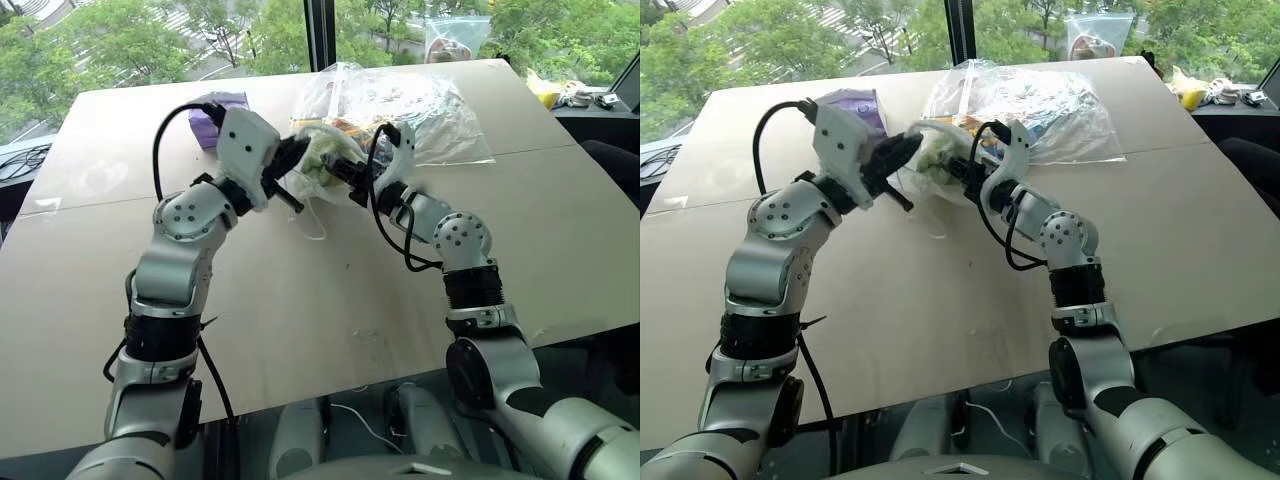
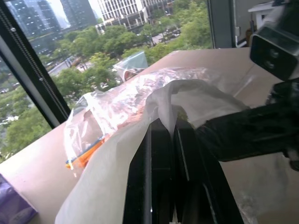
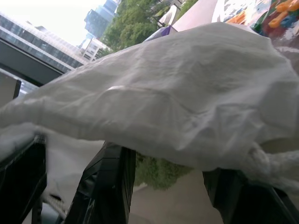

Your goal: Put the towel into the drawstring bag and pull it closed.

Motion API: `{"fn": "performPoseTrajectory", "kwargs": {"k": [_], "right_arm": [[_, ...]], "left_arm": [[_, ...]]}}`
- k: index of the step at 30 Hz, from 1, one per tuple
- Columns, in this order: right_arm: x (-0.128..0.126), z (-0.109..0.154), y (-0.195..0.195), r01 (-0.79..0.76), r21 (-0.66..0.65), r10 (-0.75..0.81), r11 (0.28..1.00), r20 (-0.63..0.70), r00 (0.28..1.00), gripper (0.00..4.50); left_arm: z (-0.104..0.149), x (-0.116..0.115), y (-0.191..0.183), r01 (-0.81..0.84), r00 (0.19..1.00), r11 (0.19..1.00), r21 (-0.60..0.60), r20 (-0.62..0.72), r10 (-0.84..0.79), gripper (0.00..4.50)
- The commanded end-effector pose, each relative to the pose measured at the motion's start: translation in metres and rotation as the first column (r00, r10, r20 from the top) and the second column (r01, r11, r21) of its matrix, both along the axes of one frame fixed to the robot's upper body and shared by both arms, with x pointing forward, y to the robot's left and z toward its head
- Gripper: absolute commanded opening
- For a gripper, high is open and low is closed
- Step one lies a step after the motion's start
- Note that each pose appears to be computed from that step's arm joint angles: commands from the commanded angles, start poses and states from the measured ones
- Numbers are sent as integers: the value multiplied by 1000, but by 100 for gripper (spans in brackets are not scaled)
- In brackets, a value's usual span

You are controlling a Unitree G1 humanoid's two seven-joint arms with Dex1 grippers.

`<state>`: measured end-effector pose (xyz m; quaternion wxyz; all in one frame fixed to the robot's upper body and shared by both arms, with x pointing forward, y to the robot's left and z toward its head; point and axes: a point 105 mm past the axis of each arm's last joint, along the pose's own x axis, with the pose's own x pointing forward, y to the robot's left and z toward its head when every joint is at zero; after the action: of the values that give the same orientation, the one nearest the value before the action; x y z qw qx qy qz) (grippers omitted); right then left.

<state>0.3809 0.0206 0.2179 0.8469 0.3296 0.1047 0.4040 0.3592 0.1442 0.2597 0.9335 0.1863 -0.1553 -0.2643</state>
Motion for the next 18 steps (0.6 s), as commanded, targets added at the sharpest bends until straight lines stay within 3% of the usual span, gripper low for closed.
{"fn": "performPoseTrajectory", "kwargs": {"k": [1, 6, 8, 12, 18], "right_arm": [[-17, 19, -7, -57, -57, 64, 997, 147, 987, 223], [-55, 33, -26, -221, -21, 216, 975, 313, 925, 223], [-63, 28, -36, -235, -61, 241, 970, 360, 901, 223], [-47, -10, -60, -58, -307, 181, 950, 389, 903, 223], [-21, -64, -77, 160, -620, 175, 768, 444, 879, 223]], "left_arm": [[14, 2, 10, -43, 998, 997, -58, 48, 46, 0], [18, 5, 9, -50, 997, 992, -116, 45, 55, 0], [18, 5, 9, -52, 997, 991, -125, 43, 57, 0], [17, 6, 8, -54, 998, 990, -132, 37, 59, 0], [16, 7, 8, -57, 998, 990, -130, 29, 61, 0]]}}
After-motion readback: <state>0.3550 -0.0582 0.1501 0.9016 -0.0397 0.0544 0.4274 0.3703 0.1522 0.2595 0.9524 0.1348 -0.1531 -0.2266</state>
